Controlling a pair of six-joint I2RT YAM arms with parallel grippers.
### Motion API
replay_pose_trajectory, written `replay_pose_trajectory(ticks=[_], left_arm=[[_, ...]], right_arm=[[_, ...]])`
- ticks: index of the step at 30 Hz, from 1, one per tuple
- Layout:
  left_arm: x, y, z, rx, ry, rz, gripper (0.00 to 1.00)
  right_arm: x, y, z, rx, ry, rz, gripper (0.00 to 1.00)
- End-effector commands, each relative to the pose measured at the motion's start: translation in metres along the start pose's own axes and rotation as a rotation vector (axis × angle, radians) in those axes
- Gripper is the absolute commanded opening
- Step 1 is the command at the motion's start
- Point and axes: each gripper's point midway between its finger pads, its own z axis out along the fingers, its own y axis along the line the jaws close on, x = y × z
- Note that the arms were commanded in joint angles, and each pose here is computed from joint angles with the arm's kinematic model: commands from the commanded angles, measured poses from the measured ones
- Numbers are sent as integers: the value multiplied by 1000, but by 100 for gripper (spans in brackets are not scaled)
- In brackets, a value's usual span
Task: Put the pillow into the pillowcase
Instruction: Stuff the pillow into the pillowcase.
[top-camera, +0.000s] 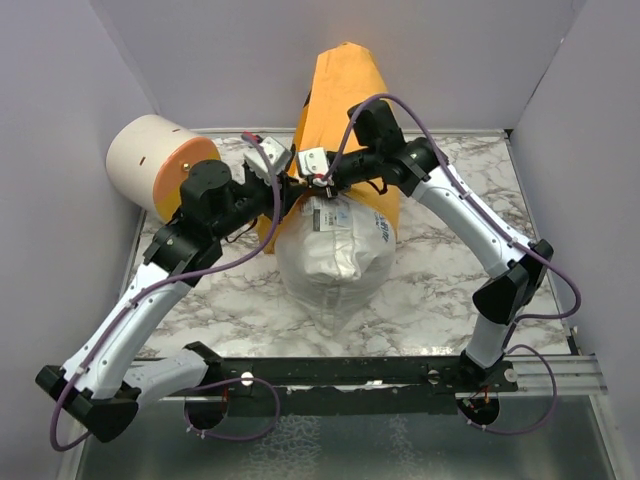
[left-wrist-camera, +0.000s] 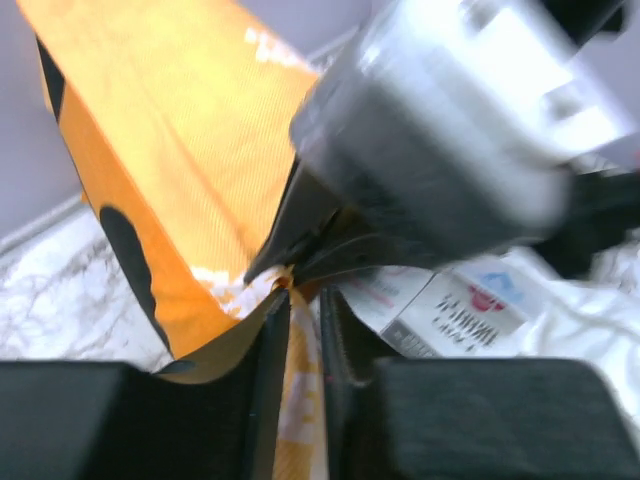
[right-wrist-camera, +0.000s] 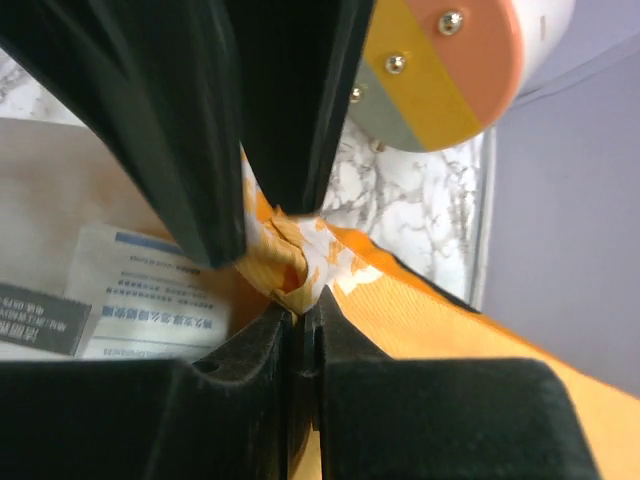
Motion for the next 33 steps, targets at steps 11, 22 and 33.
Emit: replay_pose_trajectory(ticks=[11, 22, 33], left_arm=[[-6, -15, -73, -25, -324, -28, 79], [52, -14, -63, -17, -241, 32, 86], [55, 9, -28, -98, -227, 56, 74]], right_arm=[[-24, -22, -34, 250, -124, 149, 1], [-25, -30, -43, 273, -121, 152, 1], [-22, -23, -41, 246, -110, 138, 1]])
